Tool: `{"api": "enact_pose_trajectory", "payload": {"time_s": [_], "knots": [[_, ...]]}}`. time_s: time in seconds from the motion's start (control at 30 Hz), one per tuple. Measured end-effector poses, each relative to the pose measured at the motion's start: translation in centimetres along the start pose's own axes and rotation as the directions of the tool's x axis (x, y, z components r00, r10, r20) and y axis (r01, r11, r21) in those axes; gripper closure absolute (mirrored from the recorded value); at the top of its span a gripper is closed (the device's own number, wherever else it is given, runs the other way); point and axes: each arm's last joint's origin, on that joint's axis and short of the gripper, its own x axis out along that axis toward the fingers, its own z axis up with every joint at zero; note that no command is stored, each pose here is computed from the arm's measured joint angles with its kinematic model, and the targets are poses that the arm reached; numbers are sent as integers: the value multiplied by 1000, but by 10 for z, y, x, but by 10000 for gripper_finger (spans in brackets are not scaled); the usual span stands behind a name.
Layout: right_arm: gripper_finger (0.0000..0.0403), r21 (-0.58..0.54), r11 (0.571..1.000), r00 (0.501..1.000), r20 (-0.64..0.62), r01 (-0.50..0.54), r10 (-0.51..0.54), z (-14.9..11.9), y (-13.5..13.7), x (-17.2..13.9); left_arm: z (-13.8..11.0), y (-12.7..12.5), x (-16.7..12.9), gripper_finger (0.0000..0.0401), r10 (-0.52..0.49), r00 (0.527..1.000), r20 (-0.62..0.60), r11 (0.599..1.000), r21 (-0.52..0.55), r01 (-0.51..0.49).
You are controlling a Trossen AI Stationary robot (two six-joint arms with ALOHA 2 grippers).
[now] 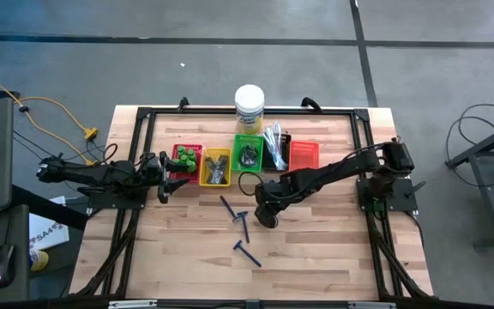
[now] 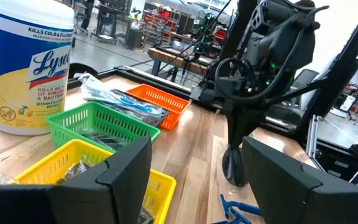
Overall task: Pick & Place Travel size toiletries
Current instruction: Put the black hairbrush into the green bin
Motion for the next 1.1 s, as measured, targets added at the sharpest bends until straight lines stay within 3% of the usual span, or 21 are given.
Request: {"api": "enact_pose_trajectory", "payload": {"time_s": [0.4,0.63,0.9,1.1], "knots": [[401,-7,996,996,19,-92,92,6,6,-1,0,0,0,159,0,1000,0,1000,0,0],[400,-8,989,986,81,-147,147,12,7,-21,0,0,0,159,0,1000,0,1000,0,0],[400,18,981,940,292,-191,178,46,-12,-60,0,0,0,159,-1,1000,0,1000,0,1],[400,67,978,887,436,-197,149,82,-35,-66,0,0,0,159,0,1000,0,1000,0,0]]}}
